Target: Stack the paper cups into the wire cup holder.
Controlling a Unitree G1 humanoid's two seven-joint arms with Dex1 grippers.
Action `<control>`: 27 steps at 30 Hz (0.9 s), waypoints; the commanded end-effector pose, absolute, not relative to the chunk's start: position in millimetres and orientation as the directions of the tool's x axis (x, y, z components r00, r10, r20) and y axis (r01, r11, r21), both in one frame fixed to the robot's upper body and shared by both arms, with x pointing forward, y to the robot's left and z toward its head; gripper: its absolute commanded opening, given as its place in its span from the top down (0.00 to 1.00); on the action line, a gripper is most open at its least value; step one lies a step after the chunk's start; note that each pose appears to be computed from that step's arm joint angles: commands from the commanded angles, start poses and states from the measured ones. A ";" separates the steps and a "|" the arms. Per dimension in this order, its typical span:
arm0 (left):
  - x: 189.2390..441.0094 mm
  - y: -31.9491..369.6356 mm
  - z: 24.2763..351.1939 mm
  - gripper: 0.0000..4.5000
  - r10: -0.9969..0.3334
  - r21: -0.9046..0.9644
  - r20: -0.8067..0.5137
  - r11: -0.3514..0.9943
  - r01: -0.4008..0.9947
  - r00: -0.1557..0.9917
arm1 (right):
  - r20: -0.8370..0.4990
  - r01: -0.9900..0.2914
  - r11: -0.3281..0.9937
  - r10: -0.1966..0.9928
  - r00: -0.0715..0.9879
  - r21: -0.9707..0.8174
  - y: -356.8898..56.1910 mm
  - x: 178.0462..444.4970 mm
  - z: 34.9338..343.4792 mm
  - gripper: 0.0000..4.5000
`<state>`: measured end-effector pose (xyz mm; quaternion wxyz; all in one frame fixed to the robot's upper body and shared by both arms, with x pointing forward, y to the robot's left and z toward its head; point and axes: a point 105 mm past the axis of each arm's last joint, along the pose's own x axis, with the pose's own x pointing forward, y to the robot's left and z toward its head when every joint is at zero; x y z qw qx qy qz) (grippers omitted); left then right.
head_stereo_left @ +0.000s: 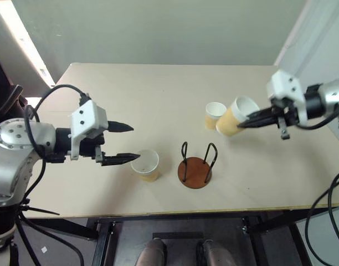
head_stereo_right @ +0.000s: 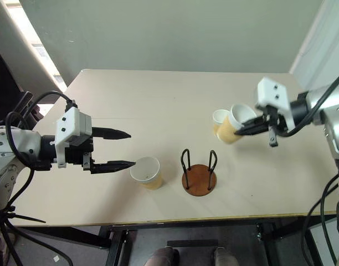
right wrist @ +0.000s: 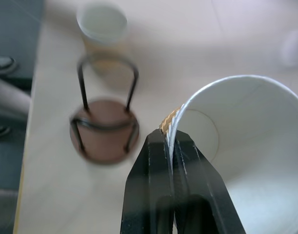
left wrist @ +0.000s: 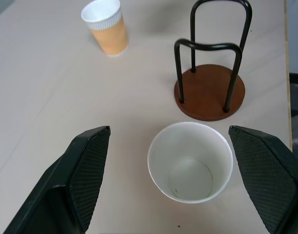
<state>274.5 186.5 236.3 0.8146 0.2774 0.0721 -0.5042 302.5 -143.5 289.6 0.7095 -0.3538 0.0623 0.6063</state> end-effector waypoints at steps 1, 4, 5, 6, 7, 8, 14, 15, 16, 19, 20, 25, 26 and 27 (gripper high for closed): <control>273.9 181.8 243.0 0.03 -0.790 0.406 -0.374 0.331 0.851 0.486 | -0.509 -0.892 -0.101 0.847 0.156 -0.441 -124.3 290.7 300.2 1.00; 273.6 180.7 241.9 0.03 -0.793 0.402 -0.374 0.329 0.855 0.481 | -0.543 -0.885 -0.184 0.835 0.089 -0.429 -113.3 286.6 293.7 1.00; 273.6 180.4 241.6 0.03 -0.792 0.407 -0.374 0.328 0.853 0.483 | -0.555 -0.880 -0.215 0.829 0.064 -0.423 -108.9 284.7 291.6 1.00; 273.1 179.8 240.9 0.03 -0.791 0.410 -0.376 0.324 0.853 0.482 | -0.565 -0.876 -0.238 0.824 0.046 -0.419 -106.2 283.0 290.0 1.00; 273.0 179.0 240.4 0.03 -0.792 0.411 -0.377 0.322 0.853 0.481 | -0.570 -0.874 -0.251 0.821 0.036 -0.416 -104.9 282.2 289.1 1.00; 272.0 177.7 239.3 0.03 -0.794 0.410 -0.380 0.316 0.856 0.475 | -0.573 -0.872 -0.269 0.819 0.017 -0.410 -102.8 280.0 288.1 1.00; 269.0 176.4 238.2 0.03 -0.791 0.406 -0.383 0.319 0.856 0.476 | -0.625 -0.855 -0.359 0.779 -0.054 -0.374 -94.3 272.4 273.2 1.00; 268.6 176.2 238.0 0.03 -0.791 0.405 -0.385 0.319 0.857 0.476 | -0.633 -0.851 -0.372 0.772 -0.062 -0.371 -92.7 271.7 270.1 1.00; 268.4 176.1 237.9 0.03 -0.790 0.404 -0.386 0.319 0.857 0.476 | -0.640 -0.846 -0.384 0.765 -0.067 -0.370 -91.1 271.5 267.4 1.00; 268.6 175.4 239.6 0.03 -0.791 0.409 -0.383 0.318 0.855 0.477 | -0.661 -0.822 -0.414 0.748 -0.062 -0.391 -86.1 273.7 260.9 1.00; 268.5 174.4 241.1 0.03 -0.794 0.411 -0.378 0.317 0.855 0.476 | -0.666 -0.815 -0.421 0.744 -0.059 -0.398 -85.1 274.6 259.2 1.00; 268.5 172.9 241.8 0.03 -0.793 0.414 -0.378 0.316 0.854 0.477 | -0.674 -0.805 -0.431 0.737 -0.052 -0.409 -81.6 277.8 256.1 1.00; 268.9 172.8 242.0 0.03 -0.793 0.414 -0.377 0.318 0.853 0.478 | -0.678 -0.804 -0.432 0.733 -0.049 -0.409 -80.9 279.2 255.3 1.00; 269.5 172.7 242.6 0.03 -0.794 0.416 -0.373 0.320 0.851 0.480 | -0.685 -0.804 -0.432 0.727 -0.044 -0.408 -80.5 281.2 253.9 1.00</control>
